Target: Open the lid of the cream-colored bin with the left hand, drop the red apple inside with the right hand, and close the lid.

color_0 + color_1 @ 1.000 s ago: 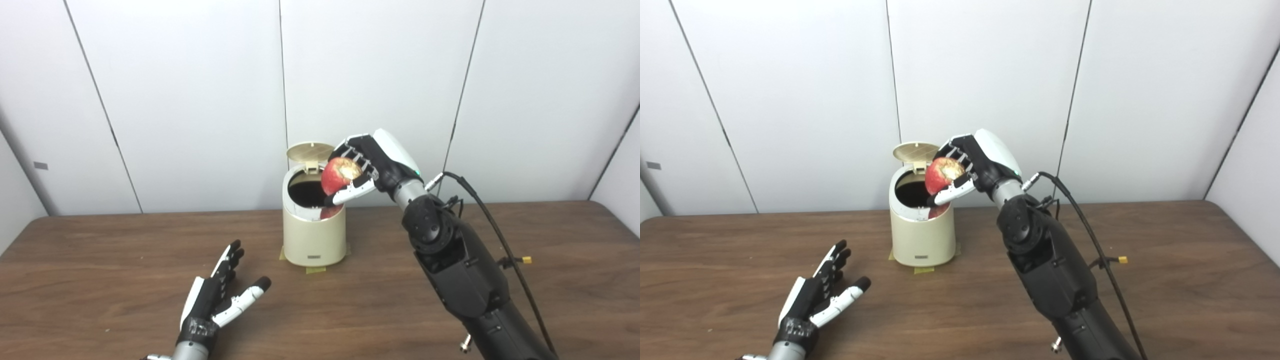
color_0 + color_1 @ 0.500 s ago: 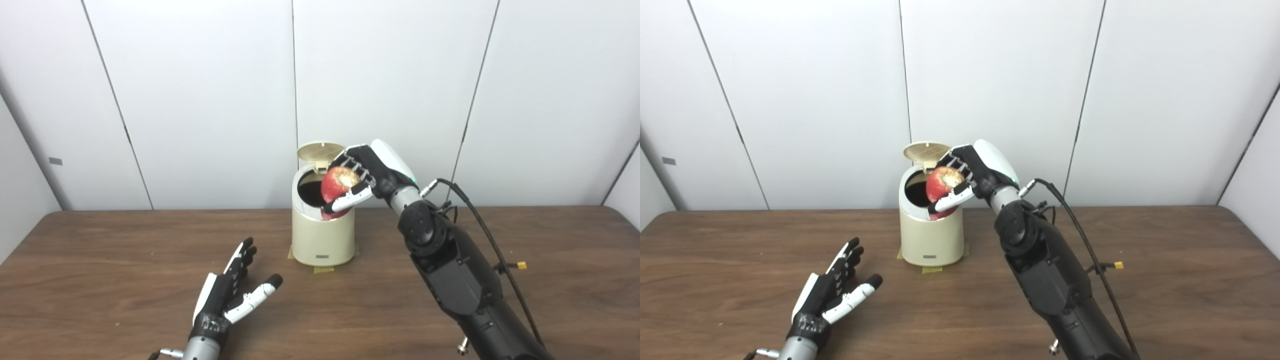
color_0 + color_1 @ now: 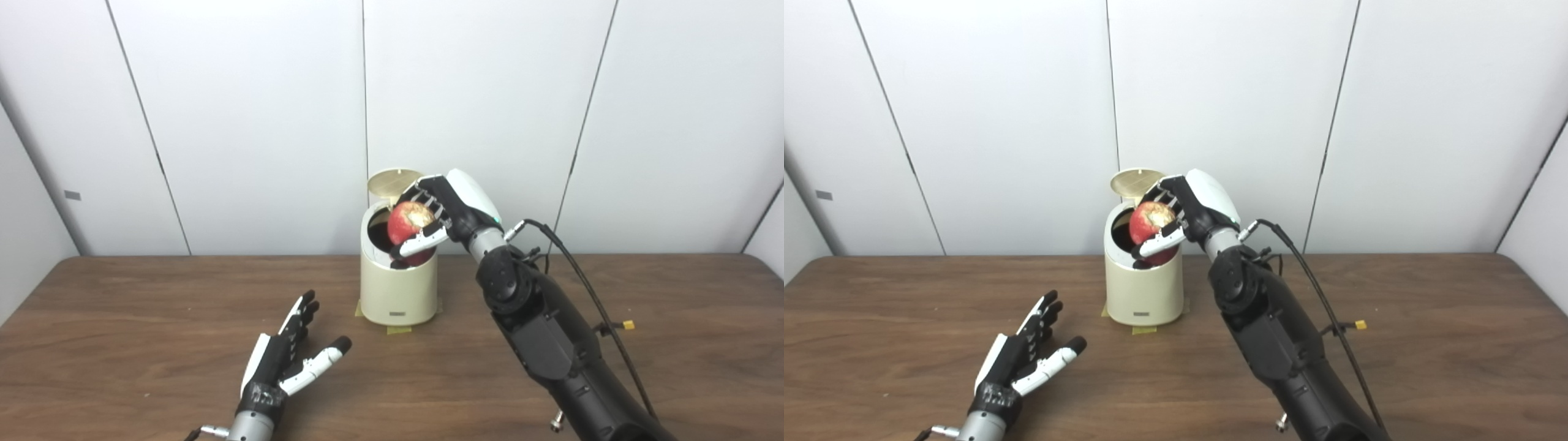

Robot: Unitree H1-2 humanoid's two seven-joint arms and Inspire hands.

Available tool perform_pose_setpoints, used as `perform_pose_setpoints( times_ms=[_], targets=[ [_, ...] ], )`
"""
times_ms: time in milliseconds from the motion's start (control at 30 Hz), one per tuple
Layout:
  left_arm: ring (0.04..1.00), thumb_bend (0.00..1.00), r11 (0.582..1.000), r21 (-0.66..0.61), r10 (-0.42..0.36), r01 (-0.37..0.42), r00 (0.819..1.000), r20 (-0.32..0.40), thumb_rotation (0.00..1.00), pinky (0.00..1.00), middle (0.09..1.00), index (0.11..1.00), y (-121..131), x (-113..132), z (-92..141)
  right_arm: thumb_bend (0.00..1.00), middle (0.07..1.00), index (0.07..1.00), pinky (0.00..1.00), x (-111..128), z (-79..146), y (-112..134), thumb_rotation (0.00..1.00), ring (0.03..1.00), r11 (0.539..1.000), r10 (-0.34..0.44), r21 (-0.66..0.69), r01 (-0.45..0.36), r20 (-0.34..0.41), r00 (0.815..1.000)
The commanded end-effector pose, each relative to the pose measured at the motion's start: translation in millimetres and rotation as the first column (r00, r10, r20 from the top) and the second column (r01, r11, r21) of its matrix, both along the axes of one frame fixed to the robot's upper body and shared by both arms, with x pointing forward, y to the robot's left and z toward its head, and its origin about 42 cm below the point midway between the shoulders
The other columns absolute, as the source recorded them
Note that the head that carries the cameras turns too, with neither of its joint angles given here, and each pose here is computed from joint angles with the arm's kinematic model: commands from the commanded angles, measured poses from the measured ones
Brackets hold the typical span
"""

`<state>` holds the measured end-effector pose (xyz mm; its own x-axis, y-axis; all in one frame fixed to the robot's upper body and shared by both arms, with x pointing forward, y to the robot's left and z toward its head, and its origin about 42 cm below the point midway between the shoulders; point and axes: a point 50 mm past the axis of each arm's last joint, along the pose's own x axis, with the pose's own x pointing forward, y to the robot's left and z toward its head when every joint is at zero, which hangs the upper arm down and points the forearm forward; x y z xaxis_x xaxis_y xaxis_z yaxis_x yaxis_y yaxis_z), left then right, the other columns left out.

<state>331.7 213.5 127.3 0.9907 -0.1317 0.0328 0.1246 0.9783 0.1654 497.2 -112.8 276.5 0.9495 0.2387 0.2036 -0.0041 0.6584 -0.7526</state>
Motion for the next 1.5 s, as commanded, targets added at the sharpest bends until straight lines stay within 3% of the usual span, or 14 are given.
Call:
perform_pose_setpoints(
  times_ms=[0,133,267,333,367,400,467,967,1200,1400,1467],
  targets=[
    [0.992,0.83,1.000,-0.010,-0.011,0.012,0.996,0.087,0.44,1.00,0.967,1.000,-4,10,21,0.50,0.464,0.561,0.25,8,40,9,0.00,0.344,1.000,0.027,0.005,-0.028,0.136,0.990],
    [0.983,0.82,1.000,-0.005,-0.013,0.013,0.996,0.090,0.44,1.00,0.964,1.000,-5,10,22,0.51,0.473,0.559,0.26,10,36,7,0.00,0.353,0.999,0.032,-0.001,-0.032,0.142,0.989],
    [0.979,0.82,1.000,-0.012,-0.016,0.017,0.996,0.090,0.44,1.00,0.966,1.000,-5,10,22,0.53,0.486,0.508,0.37,12,34,7,0.00,0.474,0.997,0.029,-0.077,-0.018,0.139,0.990],
    [0.982,0.82,1.000,-0.013,-0.017,0.018,0.996,0.089,0.44,1.00,0.965,1.000,-5,10,21,0.52,0.620,0.499,0.39,11,34,7,0.11,0.513,0.995,0.027,-0.094,-0.014,0.138,0.990],
    [0.983,0.82,1.000,-0.012,-0.018,0.019,0.996,0.089,0.43,1.00,0.965,1.000,-5,10,22,0.71,0.647,0.568,0.40,11,34,8,0.12,0.523,0.995,0.028,-0.096,-0.015,0.137,0.990],
    [0.984,0.82,1.000,-0.010,-0.018,0.019,0.996,0.089,0.43,1.00,0.965,1.000,-5,10,22,0.83,0.661,0.611,0.39,11,34,8,0.13,0.524,0.995,0.029,-0.096,-0.016,0.136,0.990],
    [0.984,0.82,1.000,-0.001,-0.023,0.023,0.996,0.092,0.44,1.00,0.965,1.000,-5,10,22,0.88,0.676,0.633,0.39,10,34,9,0.13,0.522,0.994,0.043,-0.101,-0.031,0.123,0.992],
    [0.973,0.82,0.999,0.007,-0.050,0.050,0.994,0.095,0.46,1.00,0.966,1.000,-1,13,22,0.87,0.724,0.656,0.38,7,30,12,0.10,0.526,0.985,0.098,-0.146,-0.090,0.045,0.994],
    [0.973,0.82,0.998,0.005,-0.061,0.061,0.994,0.096,0.45,0.99,0.969,1.000,0,13,21,0.87,0.725,0.650,0.38,2,28,7,0.09,0.530,0.986,0.109,-0.131,-0.100,0.060,0.992],
    [0.975,0.83,0.998,0.015,-0.065,0.064,0.993,0.095,0.45,1.00,0.968,1.000,1,14,19,0.87,0.730,0.662,0.39,-5,30,3,0.11,0.564,0.986,0.097,-0.143,-0.087,0.064,0.993],
    [0.976,0.82,0.998,0.014,-0.068,0.067,0.993,0.094,0.45,1.00,0.967,1.000,1,13,19,0.88,0.761,0.678,0.44,-6,29,2,0.13,0.628,0.985,0.093,-0.153,-0.083,0.055,0.994]
  ],
)
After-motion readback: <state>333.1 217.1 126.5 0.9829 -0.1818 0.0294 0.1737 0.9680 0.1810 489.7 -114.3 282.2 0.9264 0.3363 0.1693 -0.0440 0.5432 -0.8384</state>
